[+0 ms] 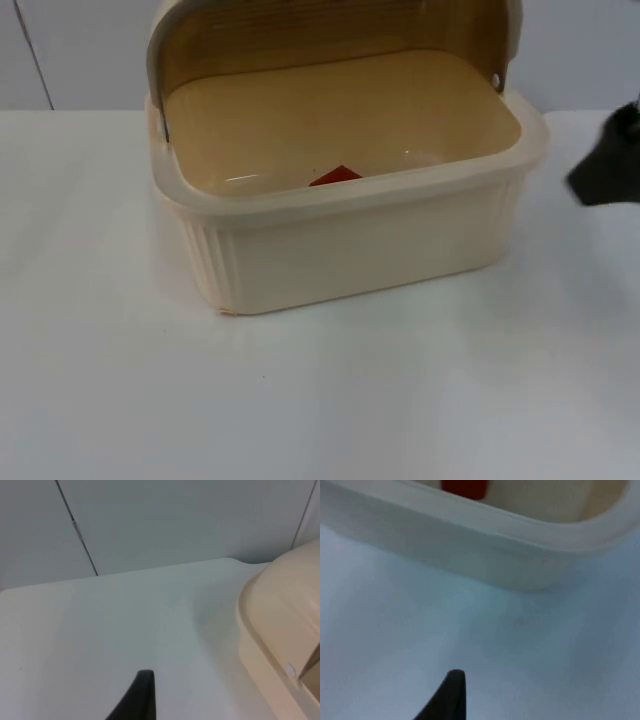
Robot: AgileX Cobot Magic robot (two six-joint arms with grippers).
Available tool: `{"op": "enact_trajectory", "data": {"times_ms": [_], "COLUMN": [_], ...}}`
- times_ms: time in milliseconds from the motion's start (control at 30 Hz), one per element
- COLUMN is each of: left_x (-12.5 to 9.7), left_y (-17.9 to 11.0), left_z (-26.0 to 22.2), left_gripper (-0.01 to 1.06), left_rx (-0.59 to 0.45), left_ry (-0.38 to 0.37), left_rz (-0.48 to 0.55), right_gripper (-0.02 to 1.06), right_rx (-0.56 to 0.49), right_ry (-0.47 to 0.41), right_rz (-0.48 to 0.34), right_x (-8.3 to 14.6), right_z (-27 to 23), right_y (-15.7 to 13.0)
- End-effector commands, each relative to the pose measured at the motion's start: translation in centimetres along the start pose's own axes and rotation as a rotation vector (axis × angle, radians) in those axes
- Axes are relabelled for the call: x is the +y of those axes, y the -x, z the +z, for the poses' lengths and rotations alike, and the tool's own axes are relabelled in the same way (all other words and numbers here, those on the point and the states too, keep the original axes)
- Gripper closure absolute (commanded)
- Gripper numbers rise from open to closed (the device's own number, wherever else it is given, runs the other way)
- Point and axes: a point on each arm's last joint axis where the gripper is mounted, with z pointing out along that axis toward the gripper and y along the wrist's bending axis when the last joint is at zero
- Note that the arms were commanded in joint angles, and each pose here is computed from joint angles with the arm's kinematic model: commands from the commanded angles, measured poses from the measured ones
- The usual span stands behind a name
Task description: Open the box lid with the left hand, place the block into the box with the right hand, then close the box lid with the left hand.
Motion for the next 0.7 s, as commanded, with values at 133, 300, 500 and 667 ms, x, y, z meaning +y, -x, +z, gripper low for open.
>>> {"op": "enact_trajectory", "data": {"times_ms": [133, 300, 500, 667], "left_x": [-0.2, -0.2, -0.2, -0.3], "left_y": [0.0, 0.0, 0.0, 0.0], "left_z": [0.1, 0.1, 0.1, 0.1], "left_gripper": [0.0, 0.0, 0.0, 0.0], "left_rx": [-0.004, -0.004, -0.004, -0.013], "left_ry": [-0.006, -0.011, -0.012, -0.017], "left_rz": [-0.005, -0.013, -0.015, -0.023], "right_gripper": [-0.01, -0.01, -0.01, -0.01], "right_rx": [-0.129, -0.187, -0.207, -0.276], "right_ry": [-0.107, -0.247, -0.338, -0.346], "right_rz": [0.166, 0.281, 0.321, 0.345], "right_x": [-4.3, -7.8, -10.5, -11.7], "right_z": [-5.5, -9.4, -12.3, -14.7], "right_y": [-0.7, -1.2, -0.3, 2.4]}}
